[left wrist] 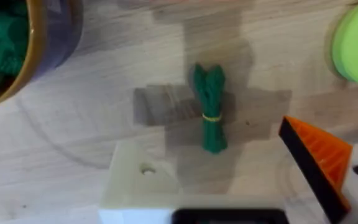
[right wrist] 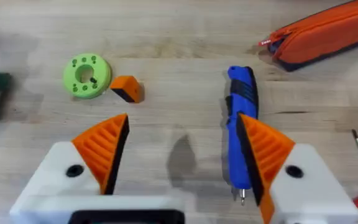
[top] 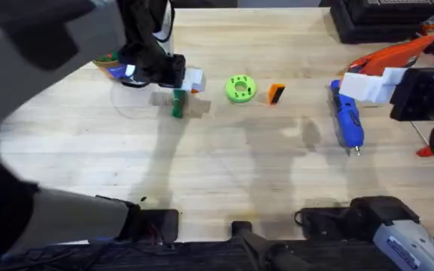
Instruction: Pick up the gripper from the table and insert it into the empty holder that is missing its gripper. Then pick up a screw, insert it into the mounting hole, and use the screwdriver to tighten it. Finally, clean up the table by picking up the vegetable and placing it into the bucket.
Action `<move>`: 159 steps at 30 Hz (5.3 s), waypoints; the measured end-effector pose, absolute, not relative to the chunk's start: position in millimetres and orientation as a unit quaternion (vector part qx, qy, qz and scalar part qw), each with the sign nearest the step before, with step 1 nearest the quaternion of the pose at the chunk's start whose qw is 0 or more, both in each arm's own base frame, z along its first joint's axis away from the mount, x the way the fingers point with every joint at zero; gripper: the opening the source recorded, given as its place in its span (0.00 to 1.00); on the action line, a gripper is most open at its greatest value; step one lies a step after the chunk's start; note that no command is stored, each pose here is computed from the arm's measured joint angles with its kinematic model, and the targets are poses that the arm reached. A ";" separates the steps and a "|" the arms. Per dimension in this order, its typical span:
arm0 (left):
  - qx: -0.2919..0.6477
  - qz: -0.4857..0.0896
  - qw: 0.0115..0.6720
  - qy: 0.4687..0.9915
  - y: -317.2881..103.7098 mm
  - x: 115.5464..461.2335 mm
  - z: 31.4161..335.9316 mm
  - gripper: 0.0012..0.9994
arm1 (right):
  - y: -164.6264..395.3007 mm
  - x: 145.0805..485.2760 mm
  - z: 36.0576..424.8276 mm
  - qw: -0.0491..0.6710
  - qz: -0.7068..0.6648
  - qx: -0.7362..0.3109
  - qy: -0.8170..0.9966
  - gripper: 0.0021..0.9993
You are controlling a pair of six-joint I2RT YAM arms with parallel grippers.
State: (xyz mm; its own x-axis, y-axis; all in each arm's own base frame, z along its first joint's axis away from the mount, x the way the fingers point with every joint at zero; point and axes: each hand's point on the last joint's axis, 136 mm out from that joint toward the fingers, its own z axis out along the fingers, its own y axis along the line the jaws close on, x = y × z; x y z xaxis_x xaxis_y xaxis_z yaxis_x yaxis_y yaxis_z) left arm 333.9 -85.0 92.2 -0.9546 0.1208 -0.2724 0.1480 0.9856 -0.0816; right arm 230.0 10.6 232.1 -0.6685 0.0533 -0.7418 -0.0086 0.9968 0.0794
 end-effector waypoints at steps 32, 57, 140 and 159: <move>0.041 -0.038 0.071 0.996 -70.3 340.3 36.0 0.01 | 10.6 230.0 232.1 0.407 0.038 0.012 0.913 0.99; 0.022 -0.071 0.268 0.961 -66.3 317.7 215.8 0.01 | 10.5 229.9 232.1 0.407 0.038 0.013 0.913 0.99; 0.037 -0.144 0.711 0.688 -45.3 247.9 220.0 0.99 | 10.5 229.9 232.1 0.407 0.038 0.013 0.913 0.99; 0.217 -0.280 0.697 0.623 -112.5 201.8 211.8 0.99 | 10.5 229.9 232.1 0.407 0.038 0.013 0.913 0.99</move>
State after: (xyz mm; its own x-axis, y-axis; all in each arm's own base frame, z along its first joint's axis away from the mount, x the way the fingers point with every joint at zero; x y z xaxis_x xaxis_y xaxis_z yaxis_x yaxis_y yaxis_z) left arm 201.8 -112.5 211.8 0.0664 -0.1199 -0.9906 0.6615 0.7485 -0.0462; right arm 229.9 10.5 232.1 -0.6688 0.0537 -0.7415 -0.0080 0.9968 0.0795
